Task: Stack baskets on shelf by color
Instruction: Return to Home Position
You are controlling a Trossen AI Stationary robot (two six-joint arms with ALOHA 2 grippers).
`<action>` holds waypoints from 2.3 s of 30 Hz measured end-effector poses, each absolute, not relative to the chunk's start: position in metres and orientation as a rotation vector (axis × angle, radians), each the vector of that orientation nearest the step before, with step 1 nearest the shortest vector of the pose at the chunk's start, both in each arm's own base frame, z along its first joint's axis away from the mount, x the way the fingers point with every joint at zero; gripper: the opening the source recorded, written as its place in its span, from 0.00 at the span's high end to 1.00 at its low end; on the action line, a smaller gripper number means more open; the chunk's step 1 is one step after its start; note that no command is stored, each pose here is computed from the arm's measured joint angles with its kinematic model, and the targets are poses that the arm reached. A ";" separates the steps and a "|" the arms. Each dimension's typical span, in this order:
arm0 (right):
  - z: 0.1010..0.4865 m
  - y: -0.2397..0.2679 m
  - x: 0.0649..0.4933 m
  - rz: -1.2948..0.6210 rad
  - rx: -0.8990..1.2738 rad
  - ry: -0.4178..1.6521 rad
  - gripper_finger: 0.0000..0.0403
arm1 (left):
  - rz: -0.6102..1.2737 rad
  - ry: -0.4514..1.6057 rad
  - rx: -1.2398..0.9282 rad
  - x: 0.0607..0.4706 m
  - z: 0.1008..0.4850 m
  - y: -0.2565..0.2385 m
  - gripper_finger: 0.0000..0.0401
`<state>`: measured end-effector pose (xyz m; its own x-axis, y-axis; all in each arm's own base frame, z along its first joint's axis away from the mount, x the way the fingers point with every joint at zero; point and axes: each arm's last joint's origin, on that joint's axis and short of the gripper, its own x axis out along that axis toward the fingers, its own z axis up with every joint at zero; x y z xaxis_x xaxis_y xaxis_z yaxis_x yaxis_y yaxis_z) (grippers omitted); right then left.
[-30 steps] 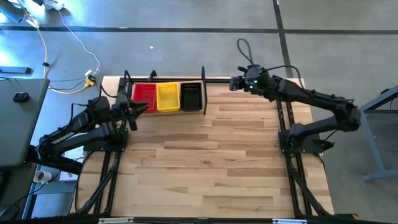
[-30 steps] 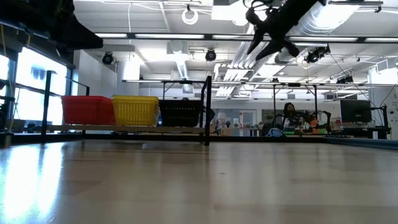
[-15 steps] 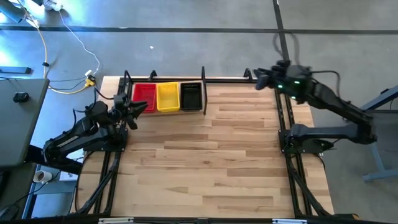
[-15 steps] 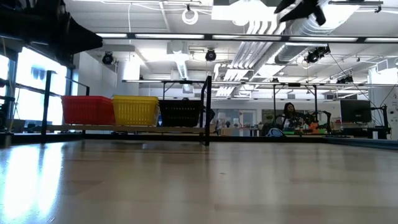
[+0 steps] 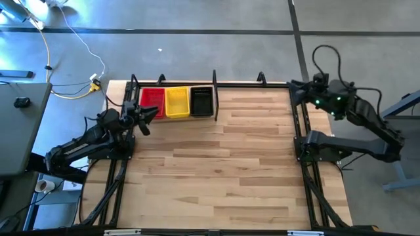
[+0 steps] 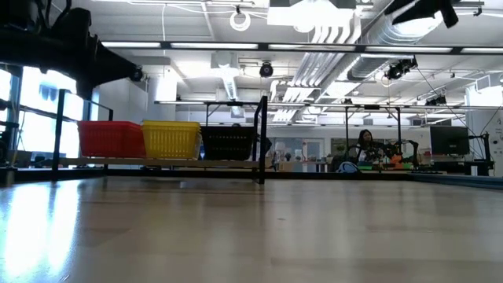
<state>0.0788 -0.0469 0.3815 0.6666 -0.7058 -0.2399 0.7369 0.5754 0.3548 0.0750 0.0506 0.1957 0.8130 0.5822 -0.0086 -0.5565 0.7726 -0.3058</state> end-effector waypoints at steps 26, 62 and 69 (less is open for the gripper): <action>0.218 -0.041 0.097 -0.381 0.527 -0.015 0.69 | 0.648 -0.037 -0.262 0.077 0.182 0.053 0.82; 0.164 -0.029 0.097 -0.330 0.373 0.037 0.69 | 0.647 -0.036 -0.262 0.077 0.182 0.053 0.82; 0.164 -0.029 0.097 -0.330 0.373 0.037 0.69 | 0.647 -0.037 -0.262 0.077 0.182 0.053 0.82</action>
